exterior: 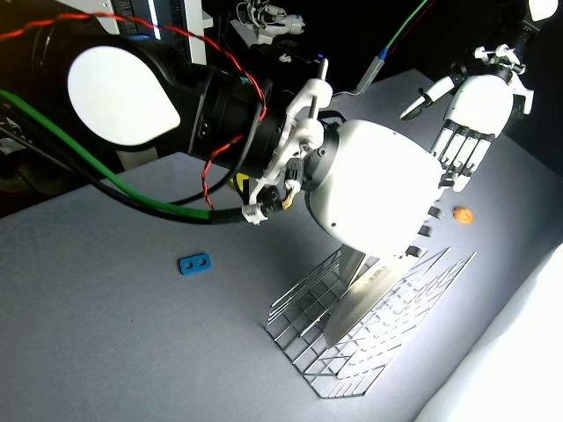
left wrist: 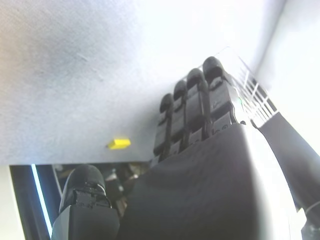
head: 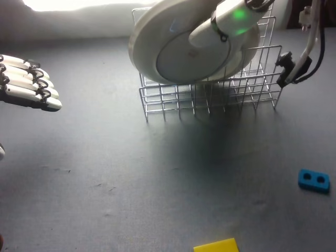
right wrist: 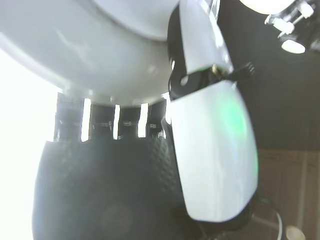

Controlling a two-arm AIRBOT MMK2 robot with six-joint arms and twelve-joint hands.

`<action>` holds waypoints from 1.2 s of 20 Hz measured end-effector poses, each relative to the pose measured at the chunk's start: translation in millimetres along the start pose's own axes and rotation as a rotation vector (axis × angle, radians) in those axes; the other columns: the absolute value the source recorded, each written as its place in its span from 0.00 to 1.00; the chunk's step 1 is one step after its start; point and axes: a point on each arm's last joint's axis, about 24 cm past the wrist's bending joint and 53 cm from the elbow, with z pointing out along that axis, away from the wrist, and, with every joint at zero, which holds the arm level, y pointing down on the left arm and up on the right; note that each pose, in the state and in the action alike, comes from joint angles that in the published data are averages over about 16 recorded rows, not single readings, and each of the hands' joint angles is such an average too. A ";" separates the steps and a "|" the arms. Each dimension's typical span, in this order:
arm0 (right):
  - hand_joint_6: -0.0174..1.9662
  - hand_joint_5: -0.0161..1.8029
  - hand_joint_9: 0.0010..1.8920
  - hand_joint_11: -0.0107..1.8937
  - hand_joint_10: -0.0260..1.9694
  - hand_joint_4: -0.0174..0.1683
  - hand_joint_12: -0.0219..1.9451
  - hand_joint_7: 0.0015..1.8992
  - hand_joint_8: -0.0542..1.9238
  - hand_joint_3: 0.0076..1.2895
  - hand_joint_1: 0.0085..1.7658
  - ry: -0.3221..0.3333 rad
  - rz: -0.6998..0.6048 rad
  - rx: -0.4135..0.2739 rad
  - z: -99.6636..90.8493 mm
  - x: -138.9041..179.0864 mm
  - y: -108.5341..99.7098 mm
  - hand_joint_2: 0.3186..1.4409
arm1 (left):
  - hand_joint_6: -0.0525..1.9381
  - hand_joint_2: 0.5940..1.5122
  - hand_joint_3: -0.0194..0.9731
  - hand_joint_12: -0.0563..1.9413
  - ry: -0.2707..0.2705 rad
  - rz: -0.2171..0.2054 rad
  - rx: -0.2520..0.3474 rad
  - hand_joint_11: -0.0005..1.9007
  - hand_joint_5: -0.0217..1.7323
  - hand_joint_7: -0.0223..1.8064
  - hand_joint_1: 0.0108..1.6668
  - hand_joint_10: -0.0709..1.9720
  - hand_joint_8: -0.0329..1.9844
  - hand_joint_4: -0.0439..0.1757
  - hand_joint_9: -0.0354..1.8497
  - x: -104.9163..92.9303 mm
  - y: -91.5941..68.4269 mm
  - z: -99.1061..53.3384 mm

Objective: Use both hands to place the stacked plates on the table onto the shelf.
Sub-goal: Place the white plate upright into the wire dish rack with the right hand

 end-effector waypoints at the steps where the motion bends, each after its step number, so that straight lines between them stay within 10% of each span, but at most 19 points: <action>1: 0.56 0.49 0.55 0.44 0.39 0.18 0.69 0.51 0.53 0.01 0.73 -0.001 0.000 0.004 1.3 -0.6 -3.4 0.63 | 0.03 0.54 0.03 0.16 0.001 0.000 0.000 0.01 0.07 0.07 0.01 0.04 0.02 0.23 0.08 0.2 -0.1 0.1; 24: 0.48 0.46 0.48 0.40 0.32 0.13 0.69 0.50 0.44 0.01 0.70 0.007 -0.006 0.048 7.5 2.7 -46.0 0.66 | 0.03 0.54 0.03 0.15 0.009 0.006 0.008 0.01 0.06 0.07 0.01 0.04 0.02 0.22 0.07 2.0 -3.1 2.0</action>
